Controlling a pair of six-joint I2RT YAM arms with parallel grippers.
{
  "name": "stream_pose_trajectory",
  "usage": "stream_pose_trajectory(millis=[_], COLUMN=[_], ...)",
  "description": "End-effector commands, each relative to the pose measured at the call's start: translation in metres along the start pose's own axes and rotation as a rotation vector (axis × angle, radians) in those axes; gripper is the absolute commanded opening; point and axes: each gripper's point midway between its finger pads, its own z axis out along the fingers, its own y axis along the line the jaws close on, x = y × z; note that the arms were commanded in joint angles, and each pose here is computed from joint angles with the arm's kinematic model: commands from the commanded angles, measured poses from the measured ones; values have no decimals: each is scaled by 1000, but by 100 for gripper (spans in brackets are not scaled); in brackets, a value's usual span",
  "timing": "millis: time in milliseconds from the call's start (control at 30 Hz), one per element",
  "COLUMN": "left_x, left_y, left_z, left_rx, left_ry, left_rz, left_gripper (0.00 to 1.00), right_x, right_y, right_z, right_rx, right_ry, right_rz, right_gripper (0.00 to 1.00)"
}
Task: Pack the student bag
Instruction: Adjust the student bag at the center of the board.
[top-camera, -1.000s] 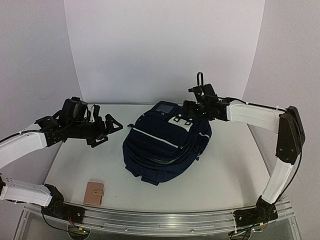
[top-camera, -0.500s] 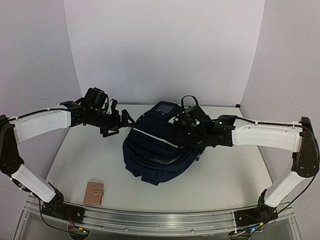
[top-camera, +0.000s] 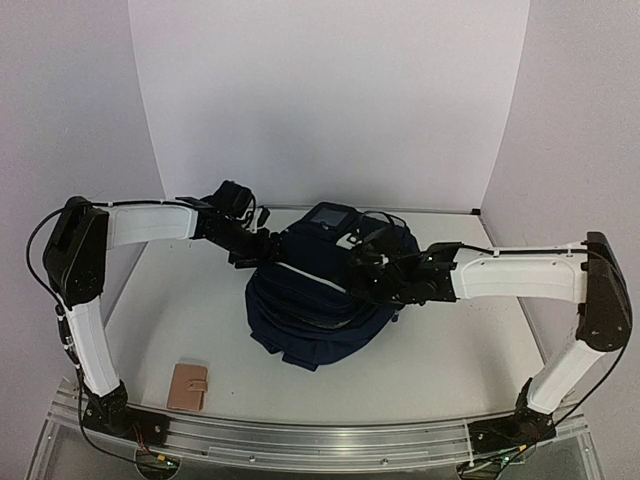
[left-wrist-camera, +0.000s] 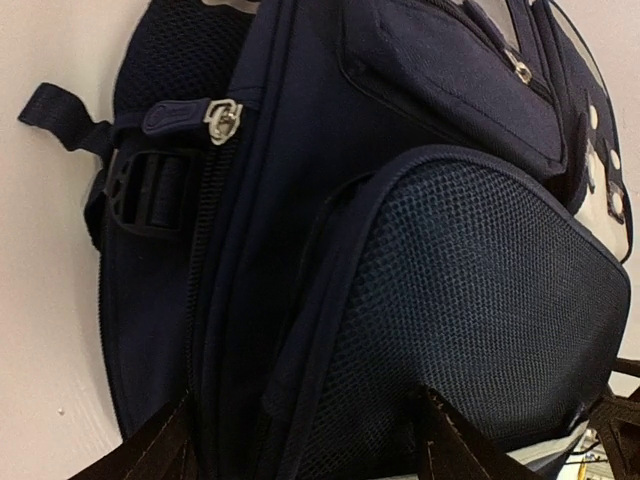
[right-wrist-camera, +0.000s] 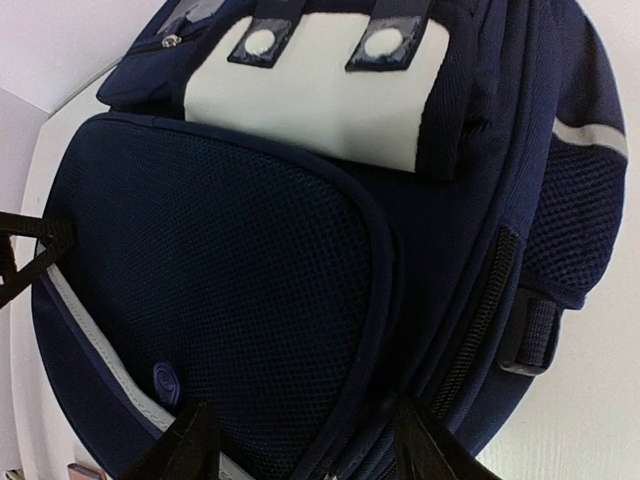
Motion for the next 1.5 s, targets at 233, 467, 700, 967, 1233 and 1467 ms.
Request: stream_pose_trajectory(millis=[233,467,700,967,1233,1467], left_x=[67,113,108,130,141,125], left_y=[-113,-142,-127,-78,-32,-24], left_z=[-6,-36,-85,-93,-69,-67], left_rx=[315,319,252,117,66,122], left_ry=[39,10,-103,-125,-85,-126], left_rz=[272,256,192,236,251,329], left_gripper=[53,53,68,79,75,74], right_x=[-32,-67,-101,-88,-49,-25], right_y=[8,-10,-11,-23,-54,-76], right_z=[13,27,20,-11,-17,-1], right_rx=[-242,-230,-203,-231,-216,-147], right_ry=[22,-9,-62,-17,81,139], right_rz=[-163,-261,-275,-224,-46,33], right_gripper=[42,42,57,79,86,80])
